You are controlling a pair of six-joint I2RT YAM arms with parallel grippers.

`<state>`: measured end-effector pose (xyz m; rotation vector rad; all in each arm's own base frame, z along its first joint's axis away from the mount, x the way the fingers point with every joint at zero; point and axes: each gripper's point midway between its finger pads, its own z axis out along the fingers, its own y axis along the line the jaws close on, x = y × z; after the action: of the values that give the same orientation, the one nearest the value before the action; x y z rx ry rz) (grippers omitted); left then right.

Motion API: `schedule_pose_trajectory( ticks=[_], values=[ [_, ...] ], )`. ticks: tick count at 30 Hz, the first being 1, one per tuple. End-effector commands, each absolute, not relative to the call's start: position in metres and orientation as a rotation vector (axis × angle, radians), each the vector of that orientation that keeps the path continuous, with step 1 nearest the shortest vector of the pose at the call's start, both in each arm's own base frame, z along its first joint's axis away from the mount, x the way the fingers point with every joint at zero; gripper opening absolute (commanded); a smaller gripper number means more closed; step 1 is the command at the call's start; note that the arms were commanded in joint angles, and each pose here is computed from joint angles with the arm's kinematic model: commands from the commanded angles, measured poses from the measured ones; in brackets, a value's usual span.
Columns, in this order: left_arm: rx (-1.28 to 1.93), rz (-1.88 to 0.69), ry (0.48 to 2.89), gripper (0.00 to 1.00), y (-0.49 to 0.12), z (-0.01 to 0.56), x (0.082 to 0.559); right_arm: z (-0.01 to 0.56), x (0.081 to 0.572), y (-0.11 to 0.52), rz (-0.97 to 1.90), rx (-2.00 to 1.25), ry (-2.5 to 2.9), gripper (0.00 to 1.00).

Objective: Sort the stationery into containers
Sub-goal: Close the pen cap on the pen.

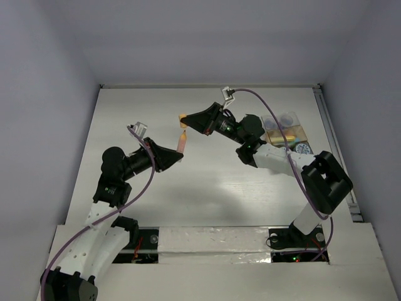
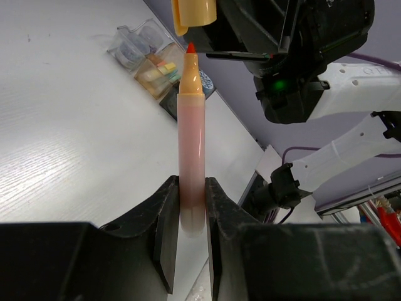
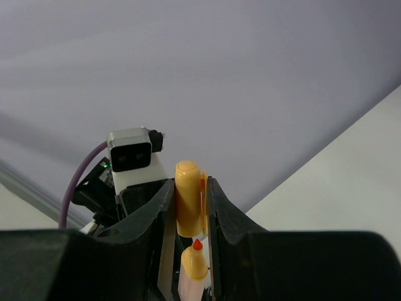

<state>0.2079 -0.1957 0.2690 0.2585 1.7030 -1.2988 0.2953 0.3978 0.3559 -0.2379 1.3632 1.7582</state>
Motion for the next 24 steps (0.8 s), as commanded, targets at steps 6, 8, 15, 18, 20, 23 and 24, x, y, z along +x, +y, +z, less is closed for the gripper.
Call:
schedule_pose_trajectory(
  ticks=[6, 8, 15, 18, 20, 23, 24],
  values=[
    [0.334, -1.292, 1.597, 0.0, -0.196, 0.297, 0.203, 0.392, 0.281, 0.399, 1.784, -0.313, 1.205, 0.0],
    [0.334, -1.297, 1.591, 0.0, -0.197, 0.298, 0.203, 0.387, 0.282, 0.399, 1.778, -0.301, 1.215, 0.0],
    [0.334, -1.303, 1.583, 0.0, -0.197, 0.299, 0.201, 0.376, 0.282, 0.396, 1.762, -0.291, 1.228, 0.0],
    [0.336, -1.303, 1.578, 0.0, -0.197, 0.3, 0.201, 0.375, 0.282, 0.395, 1.76, -0.289, 1.22, 0.0],
    [0.332, -1.308, 1.576, 0.0, -0.197, 0.3, 0.201, 0.375, 0.28, 0.394, 1.767, -0.295, 1.206, 0.0],
    [0.328, -1.316, 1.561, 0.0, -0.197, 0.303, 0.201, 0.372, 0.275, 0.395, 1.778, -0.299, 1.206, 0.0],
    [0.325, -1.32, 1.559, 0.0, -0.197, 0.303, 0.2, 0.373, 0.274, 0.395, 1.782, -0.297, 1.204, 0.0]
  ],
)
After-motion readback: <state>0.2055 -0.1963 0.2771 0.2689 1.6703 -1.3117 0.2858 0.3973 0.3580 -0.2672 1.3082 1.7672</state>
